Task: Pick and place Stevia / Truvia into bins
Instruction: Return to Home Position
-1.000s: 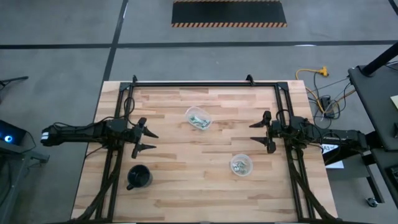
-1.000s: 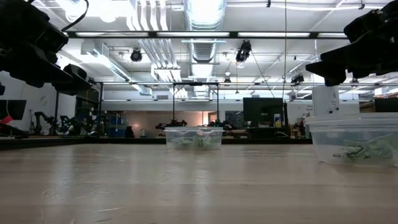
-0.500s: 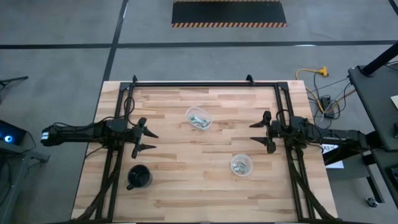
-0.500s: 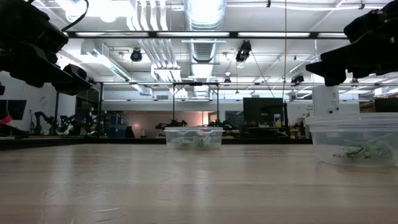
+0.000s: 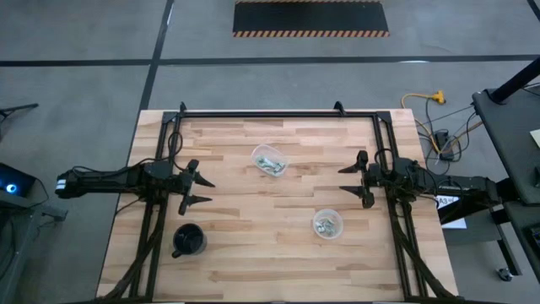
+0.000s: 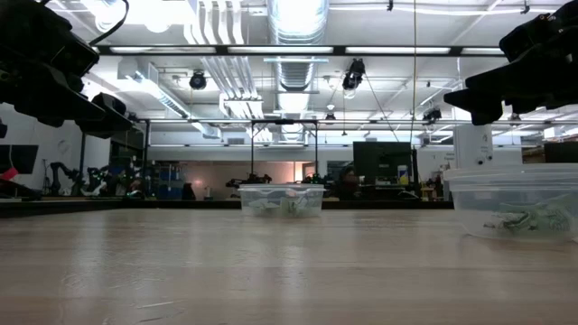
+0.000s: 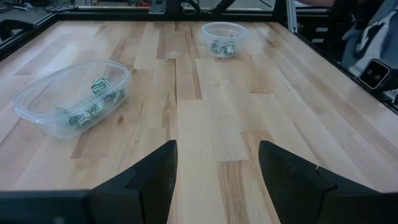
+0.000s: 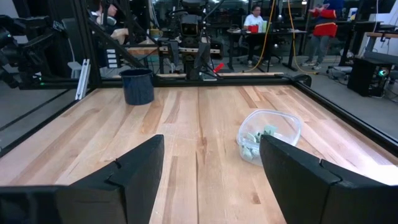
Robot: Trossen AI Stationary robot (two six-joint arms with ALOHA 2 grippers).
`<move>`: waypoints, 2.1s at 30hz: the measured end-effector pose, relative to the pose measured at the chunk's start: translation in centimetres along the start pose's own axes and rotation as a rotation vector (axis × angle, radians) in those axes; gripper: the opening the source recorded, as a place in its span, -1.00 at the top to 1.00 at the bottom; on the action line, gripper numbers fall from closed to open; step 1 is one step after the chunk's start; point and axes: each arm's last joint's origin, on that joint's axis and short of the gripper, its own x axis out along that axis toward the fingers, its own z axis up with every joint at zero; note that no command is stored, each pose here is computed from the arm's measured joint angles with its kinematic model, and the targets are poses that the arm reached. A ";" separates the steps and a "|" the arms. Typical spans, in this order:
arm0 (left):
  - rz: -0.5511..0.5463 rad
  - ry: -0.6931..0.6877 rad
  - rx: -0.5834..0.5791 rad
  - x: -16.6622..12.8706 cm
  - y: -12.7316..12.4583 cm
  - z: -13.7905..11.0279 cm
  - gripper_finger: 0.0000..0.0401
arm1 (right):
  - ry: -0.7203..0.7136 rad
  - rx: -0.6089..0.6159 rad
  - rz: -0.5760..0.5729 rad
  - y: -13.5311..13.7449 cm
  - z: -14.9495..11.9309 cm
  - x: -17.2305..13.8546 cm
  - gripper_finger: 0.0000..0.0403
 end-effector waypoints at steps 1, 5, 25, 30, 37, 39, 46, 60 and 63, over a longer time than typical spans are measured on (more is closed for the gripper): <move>0.000 0.000 0.000 0.0 0.0 0.0 -0.04 | 0.000 0.000 0.000 0.0 0.0 0.0 -0.27; 0.000 0.000 0.000 0.0 0.0 0.0 -0.04 | -0.001 0.000 0.000 0.0 0.0 0.0 -0.25; 0.000 0.000 0.000 0.0 0.0 0.0 -0.04 | 0.000 0.000 0.000 0.0 0.0 0.0 -0.24; 0.000 0.000 0.000 0.0 0.0 0.0 -0.04 | 0.000 0.000 0.000 0.0 0.0 0.0 -0.24; 0.000 0.000 0.000 0.0 0.0 0.0 -0.04 | 0.000 0.000 0.000 0.0 0.0 0.0 -0.27; 0.000 0.000 0.000 0.0 0.0 0.0 -0.04 | 0.000 0.000 0.000 0.0 0.0 0.0 -0.27; 0.000 0.000 0.000 0.0 0.0 0.0 -0.04 | 0.000 0.000 0.000 0.0 0.0 0.0 -0.24; 0.000 0.001 0.000 0.0 0.0 0.0 -0.04 | 0.000 0.000 0.000 0.0 0.0 0.0 -0.25; 0.000 0.000 0.000 0.0 0.0 0.0 -0.04 | 0.000 0.000 0.000 0.0 0.0 0.0 -0.24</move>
